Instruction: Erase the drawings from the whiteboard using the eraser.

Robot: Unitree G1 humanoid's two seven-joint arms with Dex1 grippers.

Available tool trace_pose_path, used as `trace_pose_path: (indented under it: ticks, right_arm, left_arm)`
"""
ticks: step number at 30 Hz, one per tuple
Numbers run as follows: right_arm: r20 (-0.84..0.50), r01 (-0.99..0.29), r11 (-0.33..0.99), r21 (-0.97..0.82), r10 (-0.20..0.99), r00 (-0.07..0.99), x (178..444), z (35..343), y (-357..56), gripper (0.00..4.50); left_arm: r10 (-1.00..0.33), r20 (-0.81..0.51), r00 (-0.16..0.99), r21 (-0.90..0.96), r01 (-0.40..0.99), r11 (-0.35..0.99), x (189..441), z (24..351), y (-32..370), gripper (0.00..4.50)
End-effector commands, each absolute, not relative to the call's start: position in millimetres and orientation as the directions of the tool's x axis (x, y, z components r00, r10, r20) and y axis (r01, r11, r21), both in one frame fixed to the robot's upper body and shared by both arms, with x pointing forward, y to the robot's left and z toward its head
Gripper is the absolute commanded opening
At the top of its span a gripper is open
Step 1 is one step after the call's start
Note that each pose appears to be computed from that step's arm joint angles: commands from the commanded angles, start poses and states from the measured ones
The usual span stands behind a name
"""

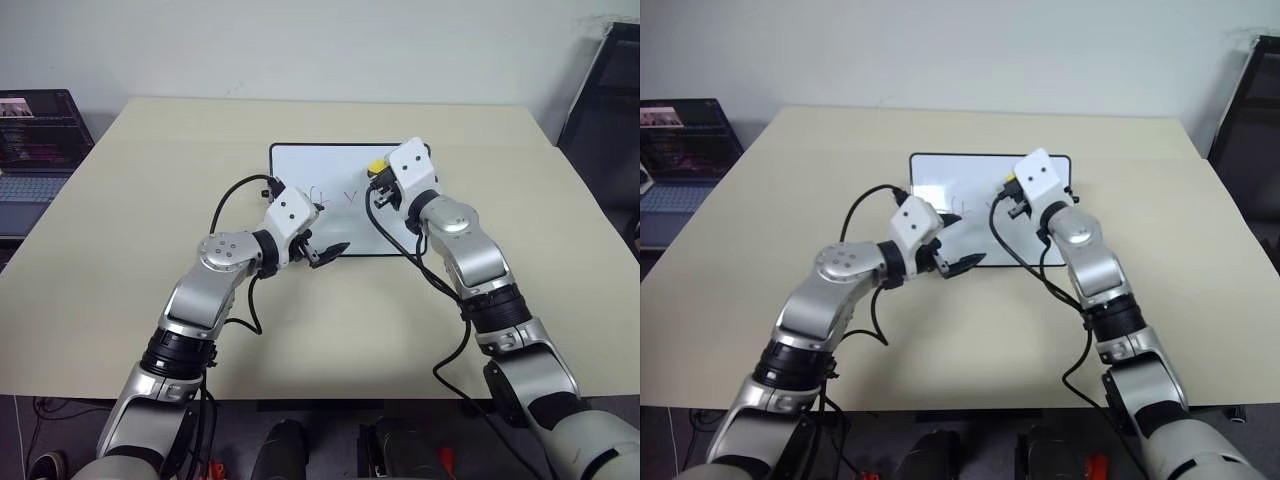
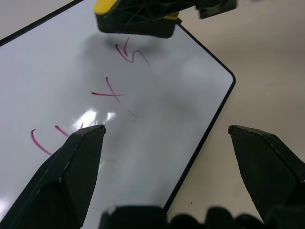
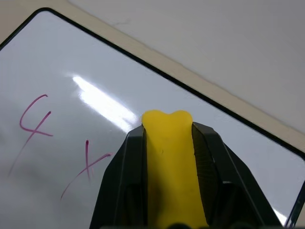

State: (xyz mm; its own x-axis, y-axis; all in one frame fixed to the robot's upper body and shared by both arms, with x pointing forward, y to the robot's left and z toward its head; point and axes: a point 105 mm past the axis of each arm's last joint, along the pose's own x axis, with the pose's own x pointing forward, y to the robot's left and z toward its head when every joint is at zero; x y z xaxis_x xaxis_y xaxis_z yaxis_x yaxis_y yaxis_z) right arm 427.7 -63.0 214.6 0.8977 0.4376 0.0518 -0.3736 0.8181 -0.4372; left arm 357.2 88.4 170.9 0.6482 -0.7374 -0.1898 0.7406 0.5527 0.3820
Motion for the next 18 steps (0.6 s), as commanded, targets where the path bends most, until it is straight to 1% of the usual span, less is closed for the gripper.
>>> trace_pose_path:
  ticks: [1, 3, 9, 15, 18]
  right_arm:
    - [0.105, -0.349, 0.811, -0.470, 0.444, 0.890, 431, 230, -58, 0.99]
    - [0.085, -0.352, 0.803, -0.481, 0.443, 0.893, 433, 225, -59, 0.99]
    - [-0.034, -0.390, 0.770, -0.505, 0.434, 0.900, 434, 197, -68, 0.99]
    - [-0.158, -0.460, 0.729, -0.506, 0.446, 0.881, 424, 169, -72, 0.99]
    - [-0.183, -0.471, 0.735, -0.488, 0.441, 0.879, 419, 162, -75, 0.99]
  left_arm:
    - [-0.747, -0.163, 0.645, 0.423, 0.729, 0.538, 353, 182, 83, 4.50]
    - [-0.746, -0.164, 0.646, 0.424, 0.729, 0.537, 353, 182, 83, 4.50]
    - [-0.744, -0.168, 0.646, 0.429, 0.728, 0.535, 353, 181, 85, 4.50]
    - [-0.750, -0.168, 0.640, 0.426, 0.733, 0.530, 353, 180, 83, 4.50]
    - [-0.752, -0.168, 0.638, 0.425, 0.735, 0.529, 353, 180, 83, 4.50]
